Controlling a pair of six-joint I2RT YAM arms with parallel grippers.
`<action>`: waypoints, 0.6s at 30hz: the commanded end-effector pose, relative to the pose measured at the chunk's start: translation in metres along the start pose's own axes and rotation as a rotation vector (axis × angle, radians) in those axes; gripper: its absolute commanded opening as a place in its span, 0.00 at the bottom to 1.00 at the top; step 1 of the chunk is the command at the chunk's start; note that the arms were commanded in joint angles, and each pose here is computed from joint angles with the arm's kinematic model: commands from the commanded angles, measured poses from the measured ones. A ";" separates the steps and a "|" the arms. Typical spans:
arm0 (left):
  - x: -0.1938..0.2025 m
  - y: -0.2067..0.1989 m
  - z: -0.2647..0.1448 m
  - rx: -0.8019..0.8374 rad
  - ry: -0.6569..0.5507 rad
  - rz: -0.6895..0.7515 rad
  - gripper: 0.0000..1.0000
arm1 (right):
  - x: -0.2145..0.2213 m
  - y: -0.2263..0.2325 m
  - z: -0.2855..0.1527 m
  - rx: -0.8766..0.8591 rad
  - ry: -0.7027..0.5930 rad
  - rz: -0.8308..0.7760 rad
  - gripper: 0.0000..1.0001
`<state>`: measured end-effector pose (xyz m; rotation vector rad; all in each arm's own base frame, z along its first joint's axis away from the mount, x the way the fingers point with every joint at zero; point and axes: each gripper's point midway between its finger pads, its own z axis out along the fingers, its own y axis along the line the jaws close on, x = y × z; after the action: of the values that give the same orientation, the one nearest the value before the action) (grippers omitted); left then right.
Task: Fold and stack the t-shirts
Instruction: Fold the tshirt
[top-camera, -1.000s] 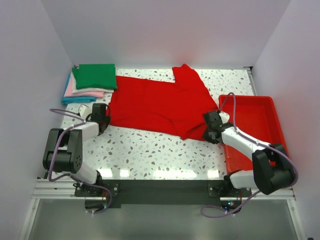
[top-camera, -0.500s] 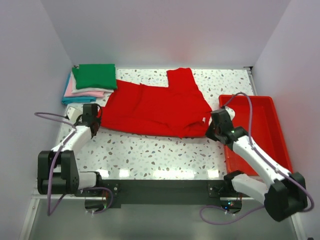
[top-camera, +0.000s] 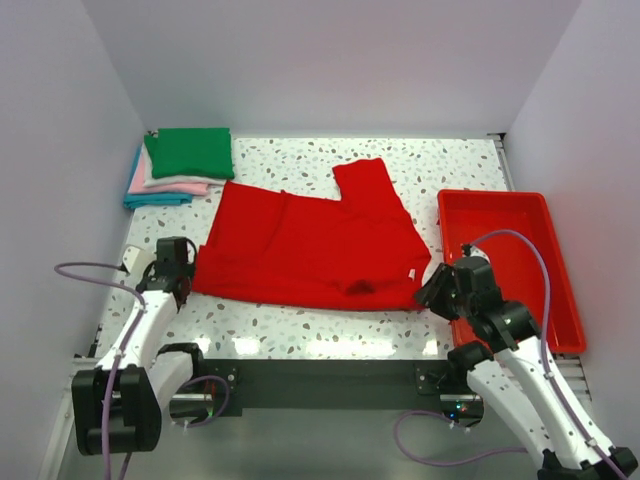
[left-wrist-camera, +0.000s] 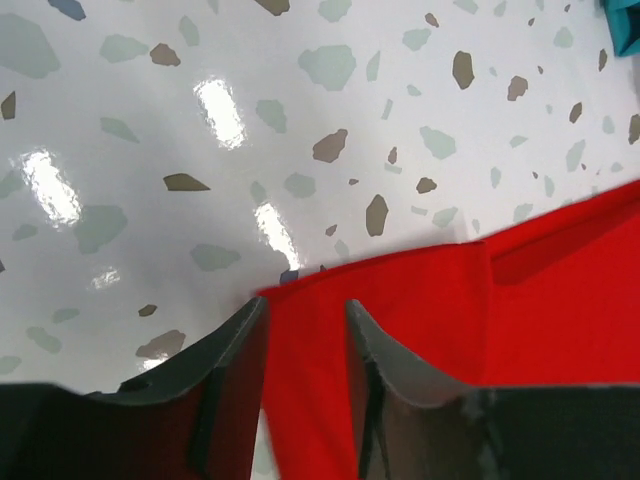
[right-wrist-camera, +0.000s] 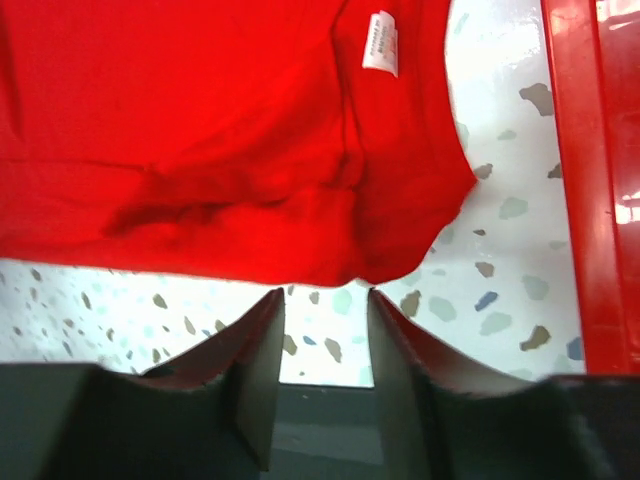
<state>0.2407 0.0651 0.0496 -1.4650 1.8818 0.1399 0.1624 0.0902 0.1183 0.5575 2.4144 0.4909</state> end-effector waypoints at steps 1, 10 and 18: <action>-0.005 -0.002 -0.005 0.049 -0.019 -0.038 0.43 | 0.010 -0.011 -0.006 0.029 0.034 -0.016 0.44; -0.017 -0.048 -0.028 0.260 -0.002 0.071 0.56 | -0.020 0.023 0.021 0.041 -0.039 -0.163 0.43; 0.048 -0.116 -0.089 0.656 0.090 0.354 0.51 | 0.017 0.061 0.063 0.093 -0.049 -0.317 0.44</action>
<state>0.2724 -0.0080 0.0843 -0.9894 2.0146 -0.1816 0.1779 0.1461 0.0787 0.1532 2.5591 0.2502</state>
